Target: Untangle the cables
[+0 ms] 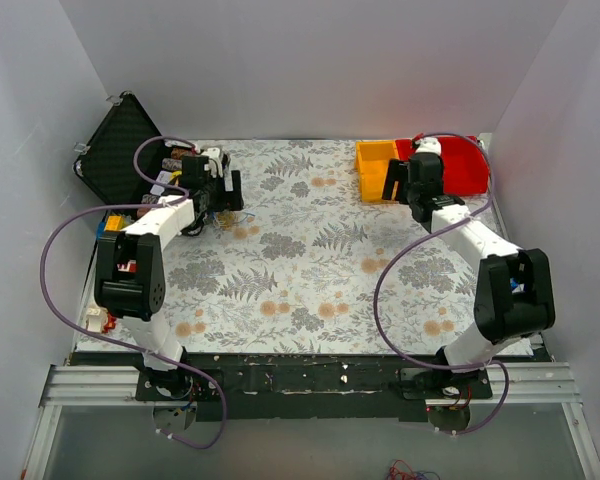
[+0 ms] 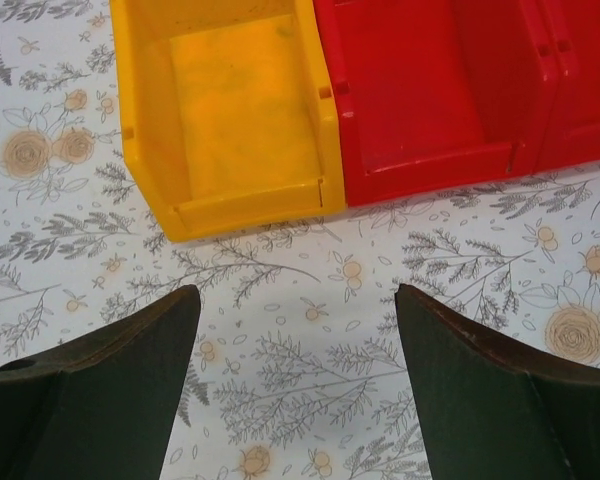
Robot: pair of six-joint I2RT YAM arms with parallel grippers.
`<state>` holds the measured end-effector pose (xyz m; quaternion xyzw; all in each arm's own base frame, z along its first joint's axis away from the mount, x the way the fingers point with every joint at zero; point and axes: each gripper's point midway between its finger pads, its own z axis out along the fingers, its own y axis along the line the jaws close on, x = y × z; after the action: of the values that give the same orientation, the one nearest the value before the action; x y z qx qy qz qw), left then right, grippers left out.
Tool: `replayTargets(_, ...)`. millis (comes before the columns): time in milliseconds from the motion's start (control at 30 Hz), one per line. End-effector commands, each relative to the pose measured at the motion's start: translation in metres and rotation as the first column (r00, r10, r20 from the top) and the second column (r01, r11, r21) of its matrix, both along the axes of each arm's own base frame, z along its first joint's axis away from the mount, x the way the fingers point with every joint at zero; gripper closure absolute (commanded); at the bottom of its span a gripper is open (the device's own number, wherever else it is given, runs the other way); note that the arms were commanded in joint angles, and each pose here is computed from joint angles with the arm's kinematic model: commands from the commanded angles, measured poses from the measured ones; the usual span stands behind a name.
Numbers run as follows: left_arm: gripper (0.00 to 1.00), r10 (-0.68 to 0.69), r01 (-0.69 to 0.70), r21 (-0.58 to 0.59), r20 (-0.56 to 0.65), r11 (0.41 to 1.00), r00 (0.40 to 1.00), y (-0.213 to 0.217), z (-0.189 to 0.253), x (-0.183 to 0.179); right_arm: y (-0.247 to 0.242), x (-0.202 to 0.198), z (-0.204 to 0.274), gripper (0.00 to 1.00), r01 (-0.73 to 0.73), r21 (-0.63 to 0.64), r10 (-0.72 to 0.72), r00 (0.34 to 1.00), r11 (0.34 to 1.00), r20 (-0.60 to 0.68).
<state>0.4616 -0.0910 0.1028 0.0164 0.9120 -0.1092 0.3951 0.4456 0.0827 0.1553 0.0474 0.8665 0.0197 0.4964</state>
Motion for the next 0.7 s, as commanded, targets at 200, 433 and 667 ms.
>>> replayTargets(200, 0.14, -0.078, 0.084, 0.115, -0.057, 0.99, 0.995, -0.01, -0.042, -0.017, 0.007, 0.081, 0.022, 0.13, 0.04, 0.002, -0.04, 0.997, 0.999, 0.071)
replayTargets(433, 0.41, -0.215, 0.235, 0.144, -0.14, 0.961, 0.967, -0.033, -0.07, -0.054, -0.005, 0.112, -0.008, 0.13, 0.08, -0.023, -0.08, 0.997, 0.997, -0.004)
replayTargets(667, 0.53, -0.369, 0.39, 0.084, -0.196, 0.917, 0.909, -0.071, -0.069, -0.1, -0.024, 0.123, -0.035, 0.12, 0.1, 0.022, -0.099, 0.994, 0.995, -0.054)
